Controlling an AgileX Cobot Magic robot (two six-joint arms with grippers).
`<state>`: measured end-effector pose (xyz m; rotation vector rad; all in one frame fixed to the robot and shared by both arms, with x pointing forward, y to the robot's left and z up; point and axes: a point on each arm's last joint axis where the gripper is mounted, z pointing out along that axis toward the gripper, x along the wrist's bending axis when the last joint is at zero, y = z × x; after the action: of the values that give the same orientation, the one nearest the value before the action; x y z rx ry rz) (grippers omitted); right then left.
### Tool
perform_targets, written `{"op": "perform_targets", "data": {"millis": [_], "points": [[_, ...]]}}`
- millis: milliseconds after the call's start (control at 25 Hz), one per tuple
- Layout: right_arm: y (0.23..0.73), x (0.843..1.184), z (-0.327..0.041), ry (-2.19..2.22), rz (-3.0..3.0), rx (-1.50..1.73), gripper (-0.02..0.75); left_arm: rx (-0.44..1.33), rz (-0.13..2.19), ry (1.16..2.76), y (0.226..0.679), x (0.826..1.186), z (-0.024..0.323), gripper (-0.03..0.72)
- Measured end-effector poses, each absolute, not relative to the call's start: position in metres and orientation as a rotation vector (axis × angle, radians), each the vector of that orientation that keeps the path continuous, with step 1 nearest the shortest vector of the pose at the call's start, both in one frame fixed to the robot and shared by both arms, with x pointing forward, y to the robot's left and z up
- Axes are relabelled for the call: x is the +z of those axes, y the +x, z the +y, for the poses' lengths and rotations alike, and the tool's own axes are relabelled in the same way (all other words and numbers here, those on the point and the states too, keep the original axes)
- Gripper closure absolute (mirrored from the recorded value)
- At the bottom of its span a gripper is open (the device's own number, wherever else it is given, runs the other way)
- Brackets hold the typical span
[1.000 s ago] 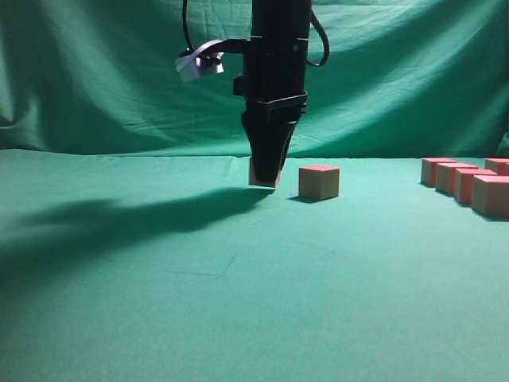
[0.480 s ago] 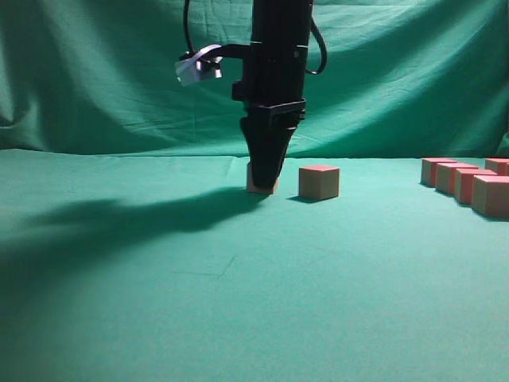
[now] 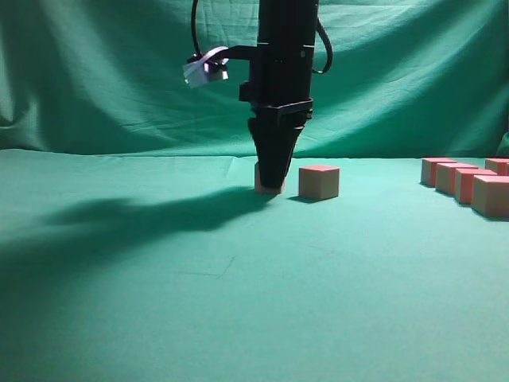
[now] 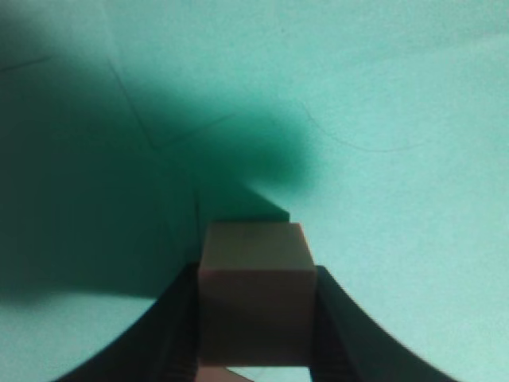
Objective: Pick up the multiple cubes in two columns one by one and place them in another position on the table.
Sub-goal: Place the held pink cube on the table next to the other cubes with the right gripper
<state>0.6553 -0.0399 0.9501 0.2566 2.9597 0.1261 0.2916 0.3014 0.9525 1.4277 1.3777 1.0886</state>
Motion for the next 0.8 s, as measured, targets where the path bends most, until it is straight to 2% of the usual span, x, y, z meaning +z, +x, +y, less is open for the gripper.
{"op": "perform_targets", "data": {"millis": [680,800], "points": [[0.6543,0.9469,-0.0372,0.287,2.982,0.157,0.47,1.089,1.378,1.428,0.2916,0.9525,0.3014,0.688],[0.6541,0.9435,-0.0369,0.33,2.99,0.156,0.321,1.089,1.378,1.428,0.2916,0.9525,0.3014,0.688]]}}
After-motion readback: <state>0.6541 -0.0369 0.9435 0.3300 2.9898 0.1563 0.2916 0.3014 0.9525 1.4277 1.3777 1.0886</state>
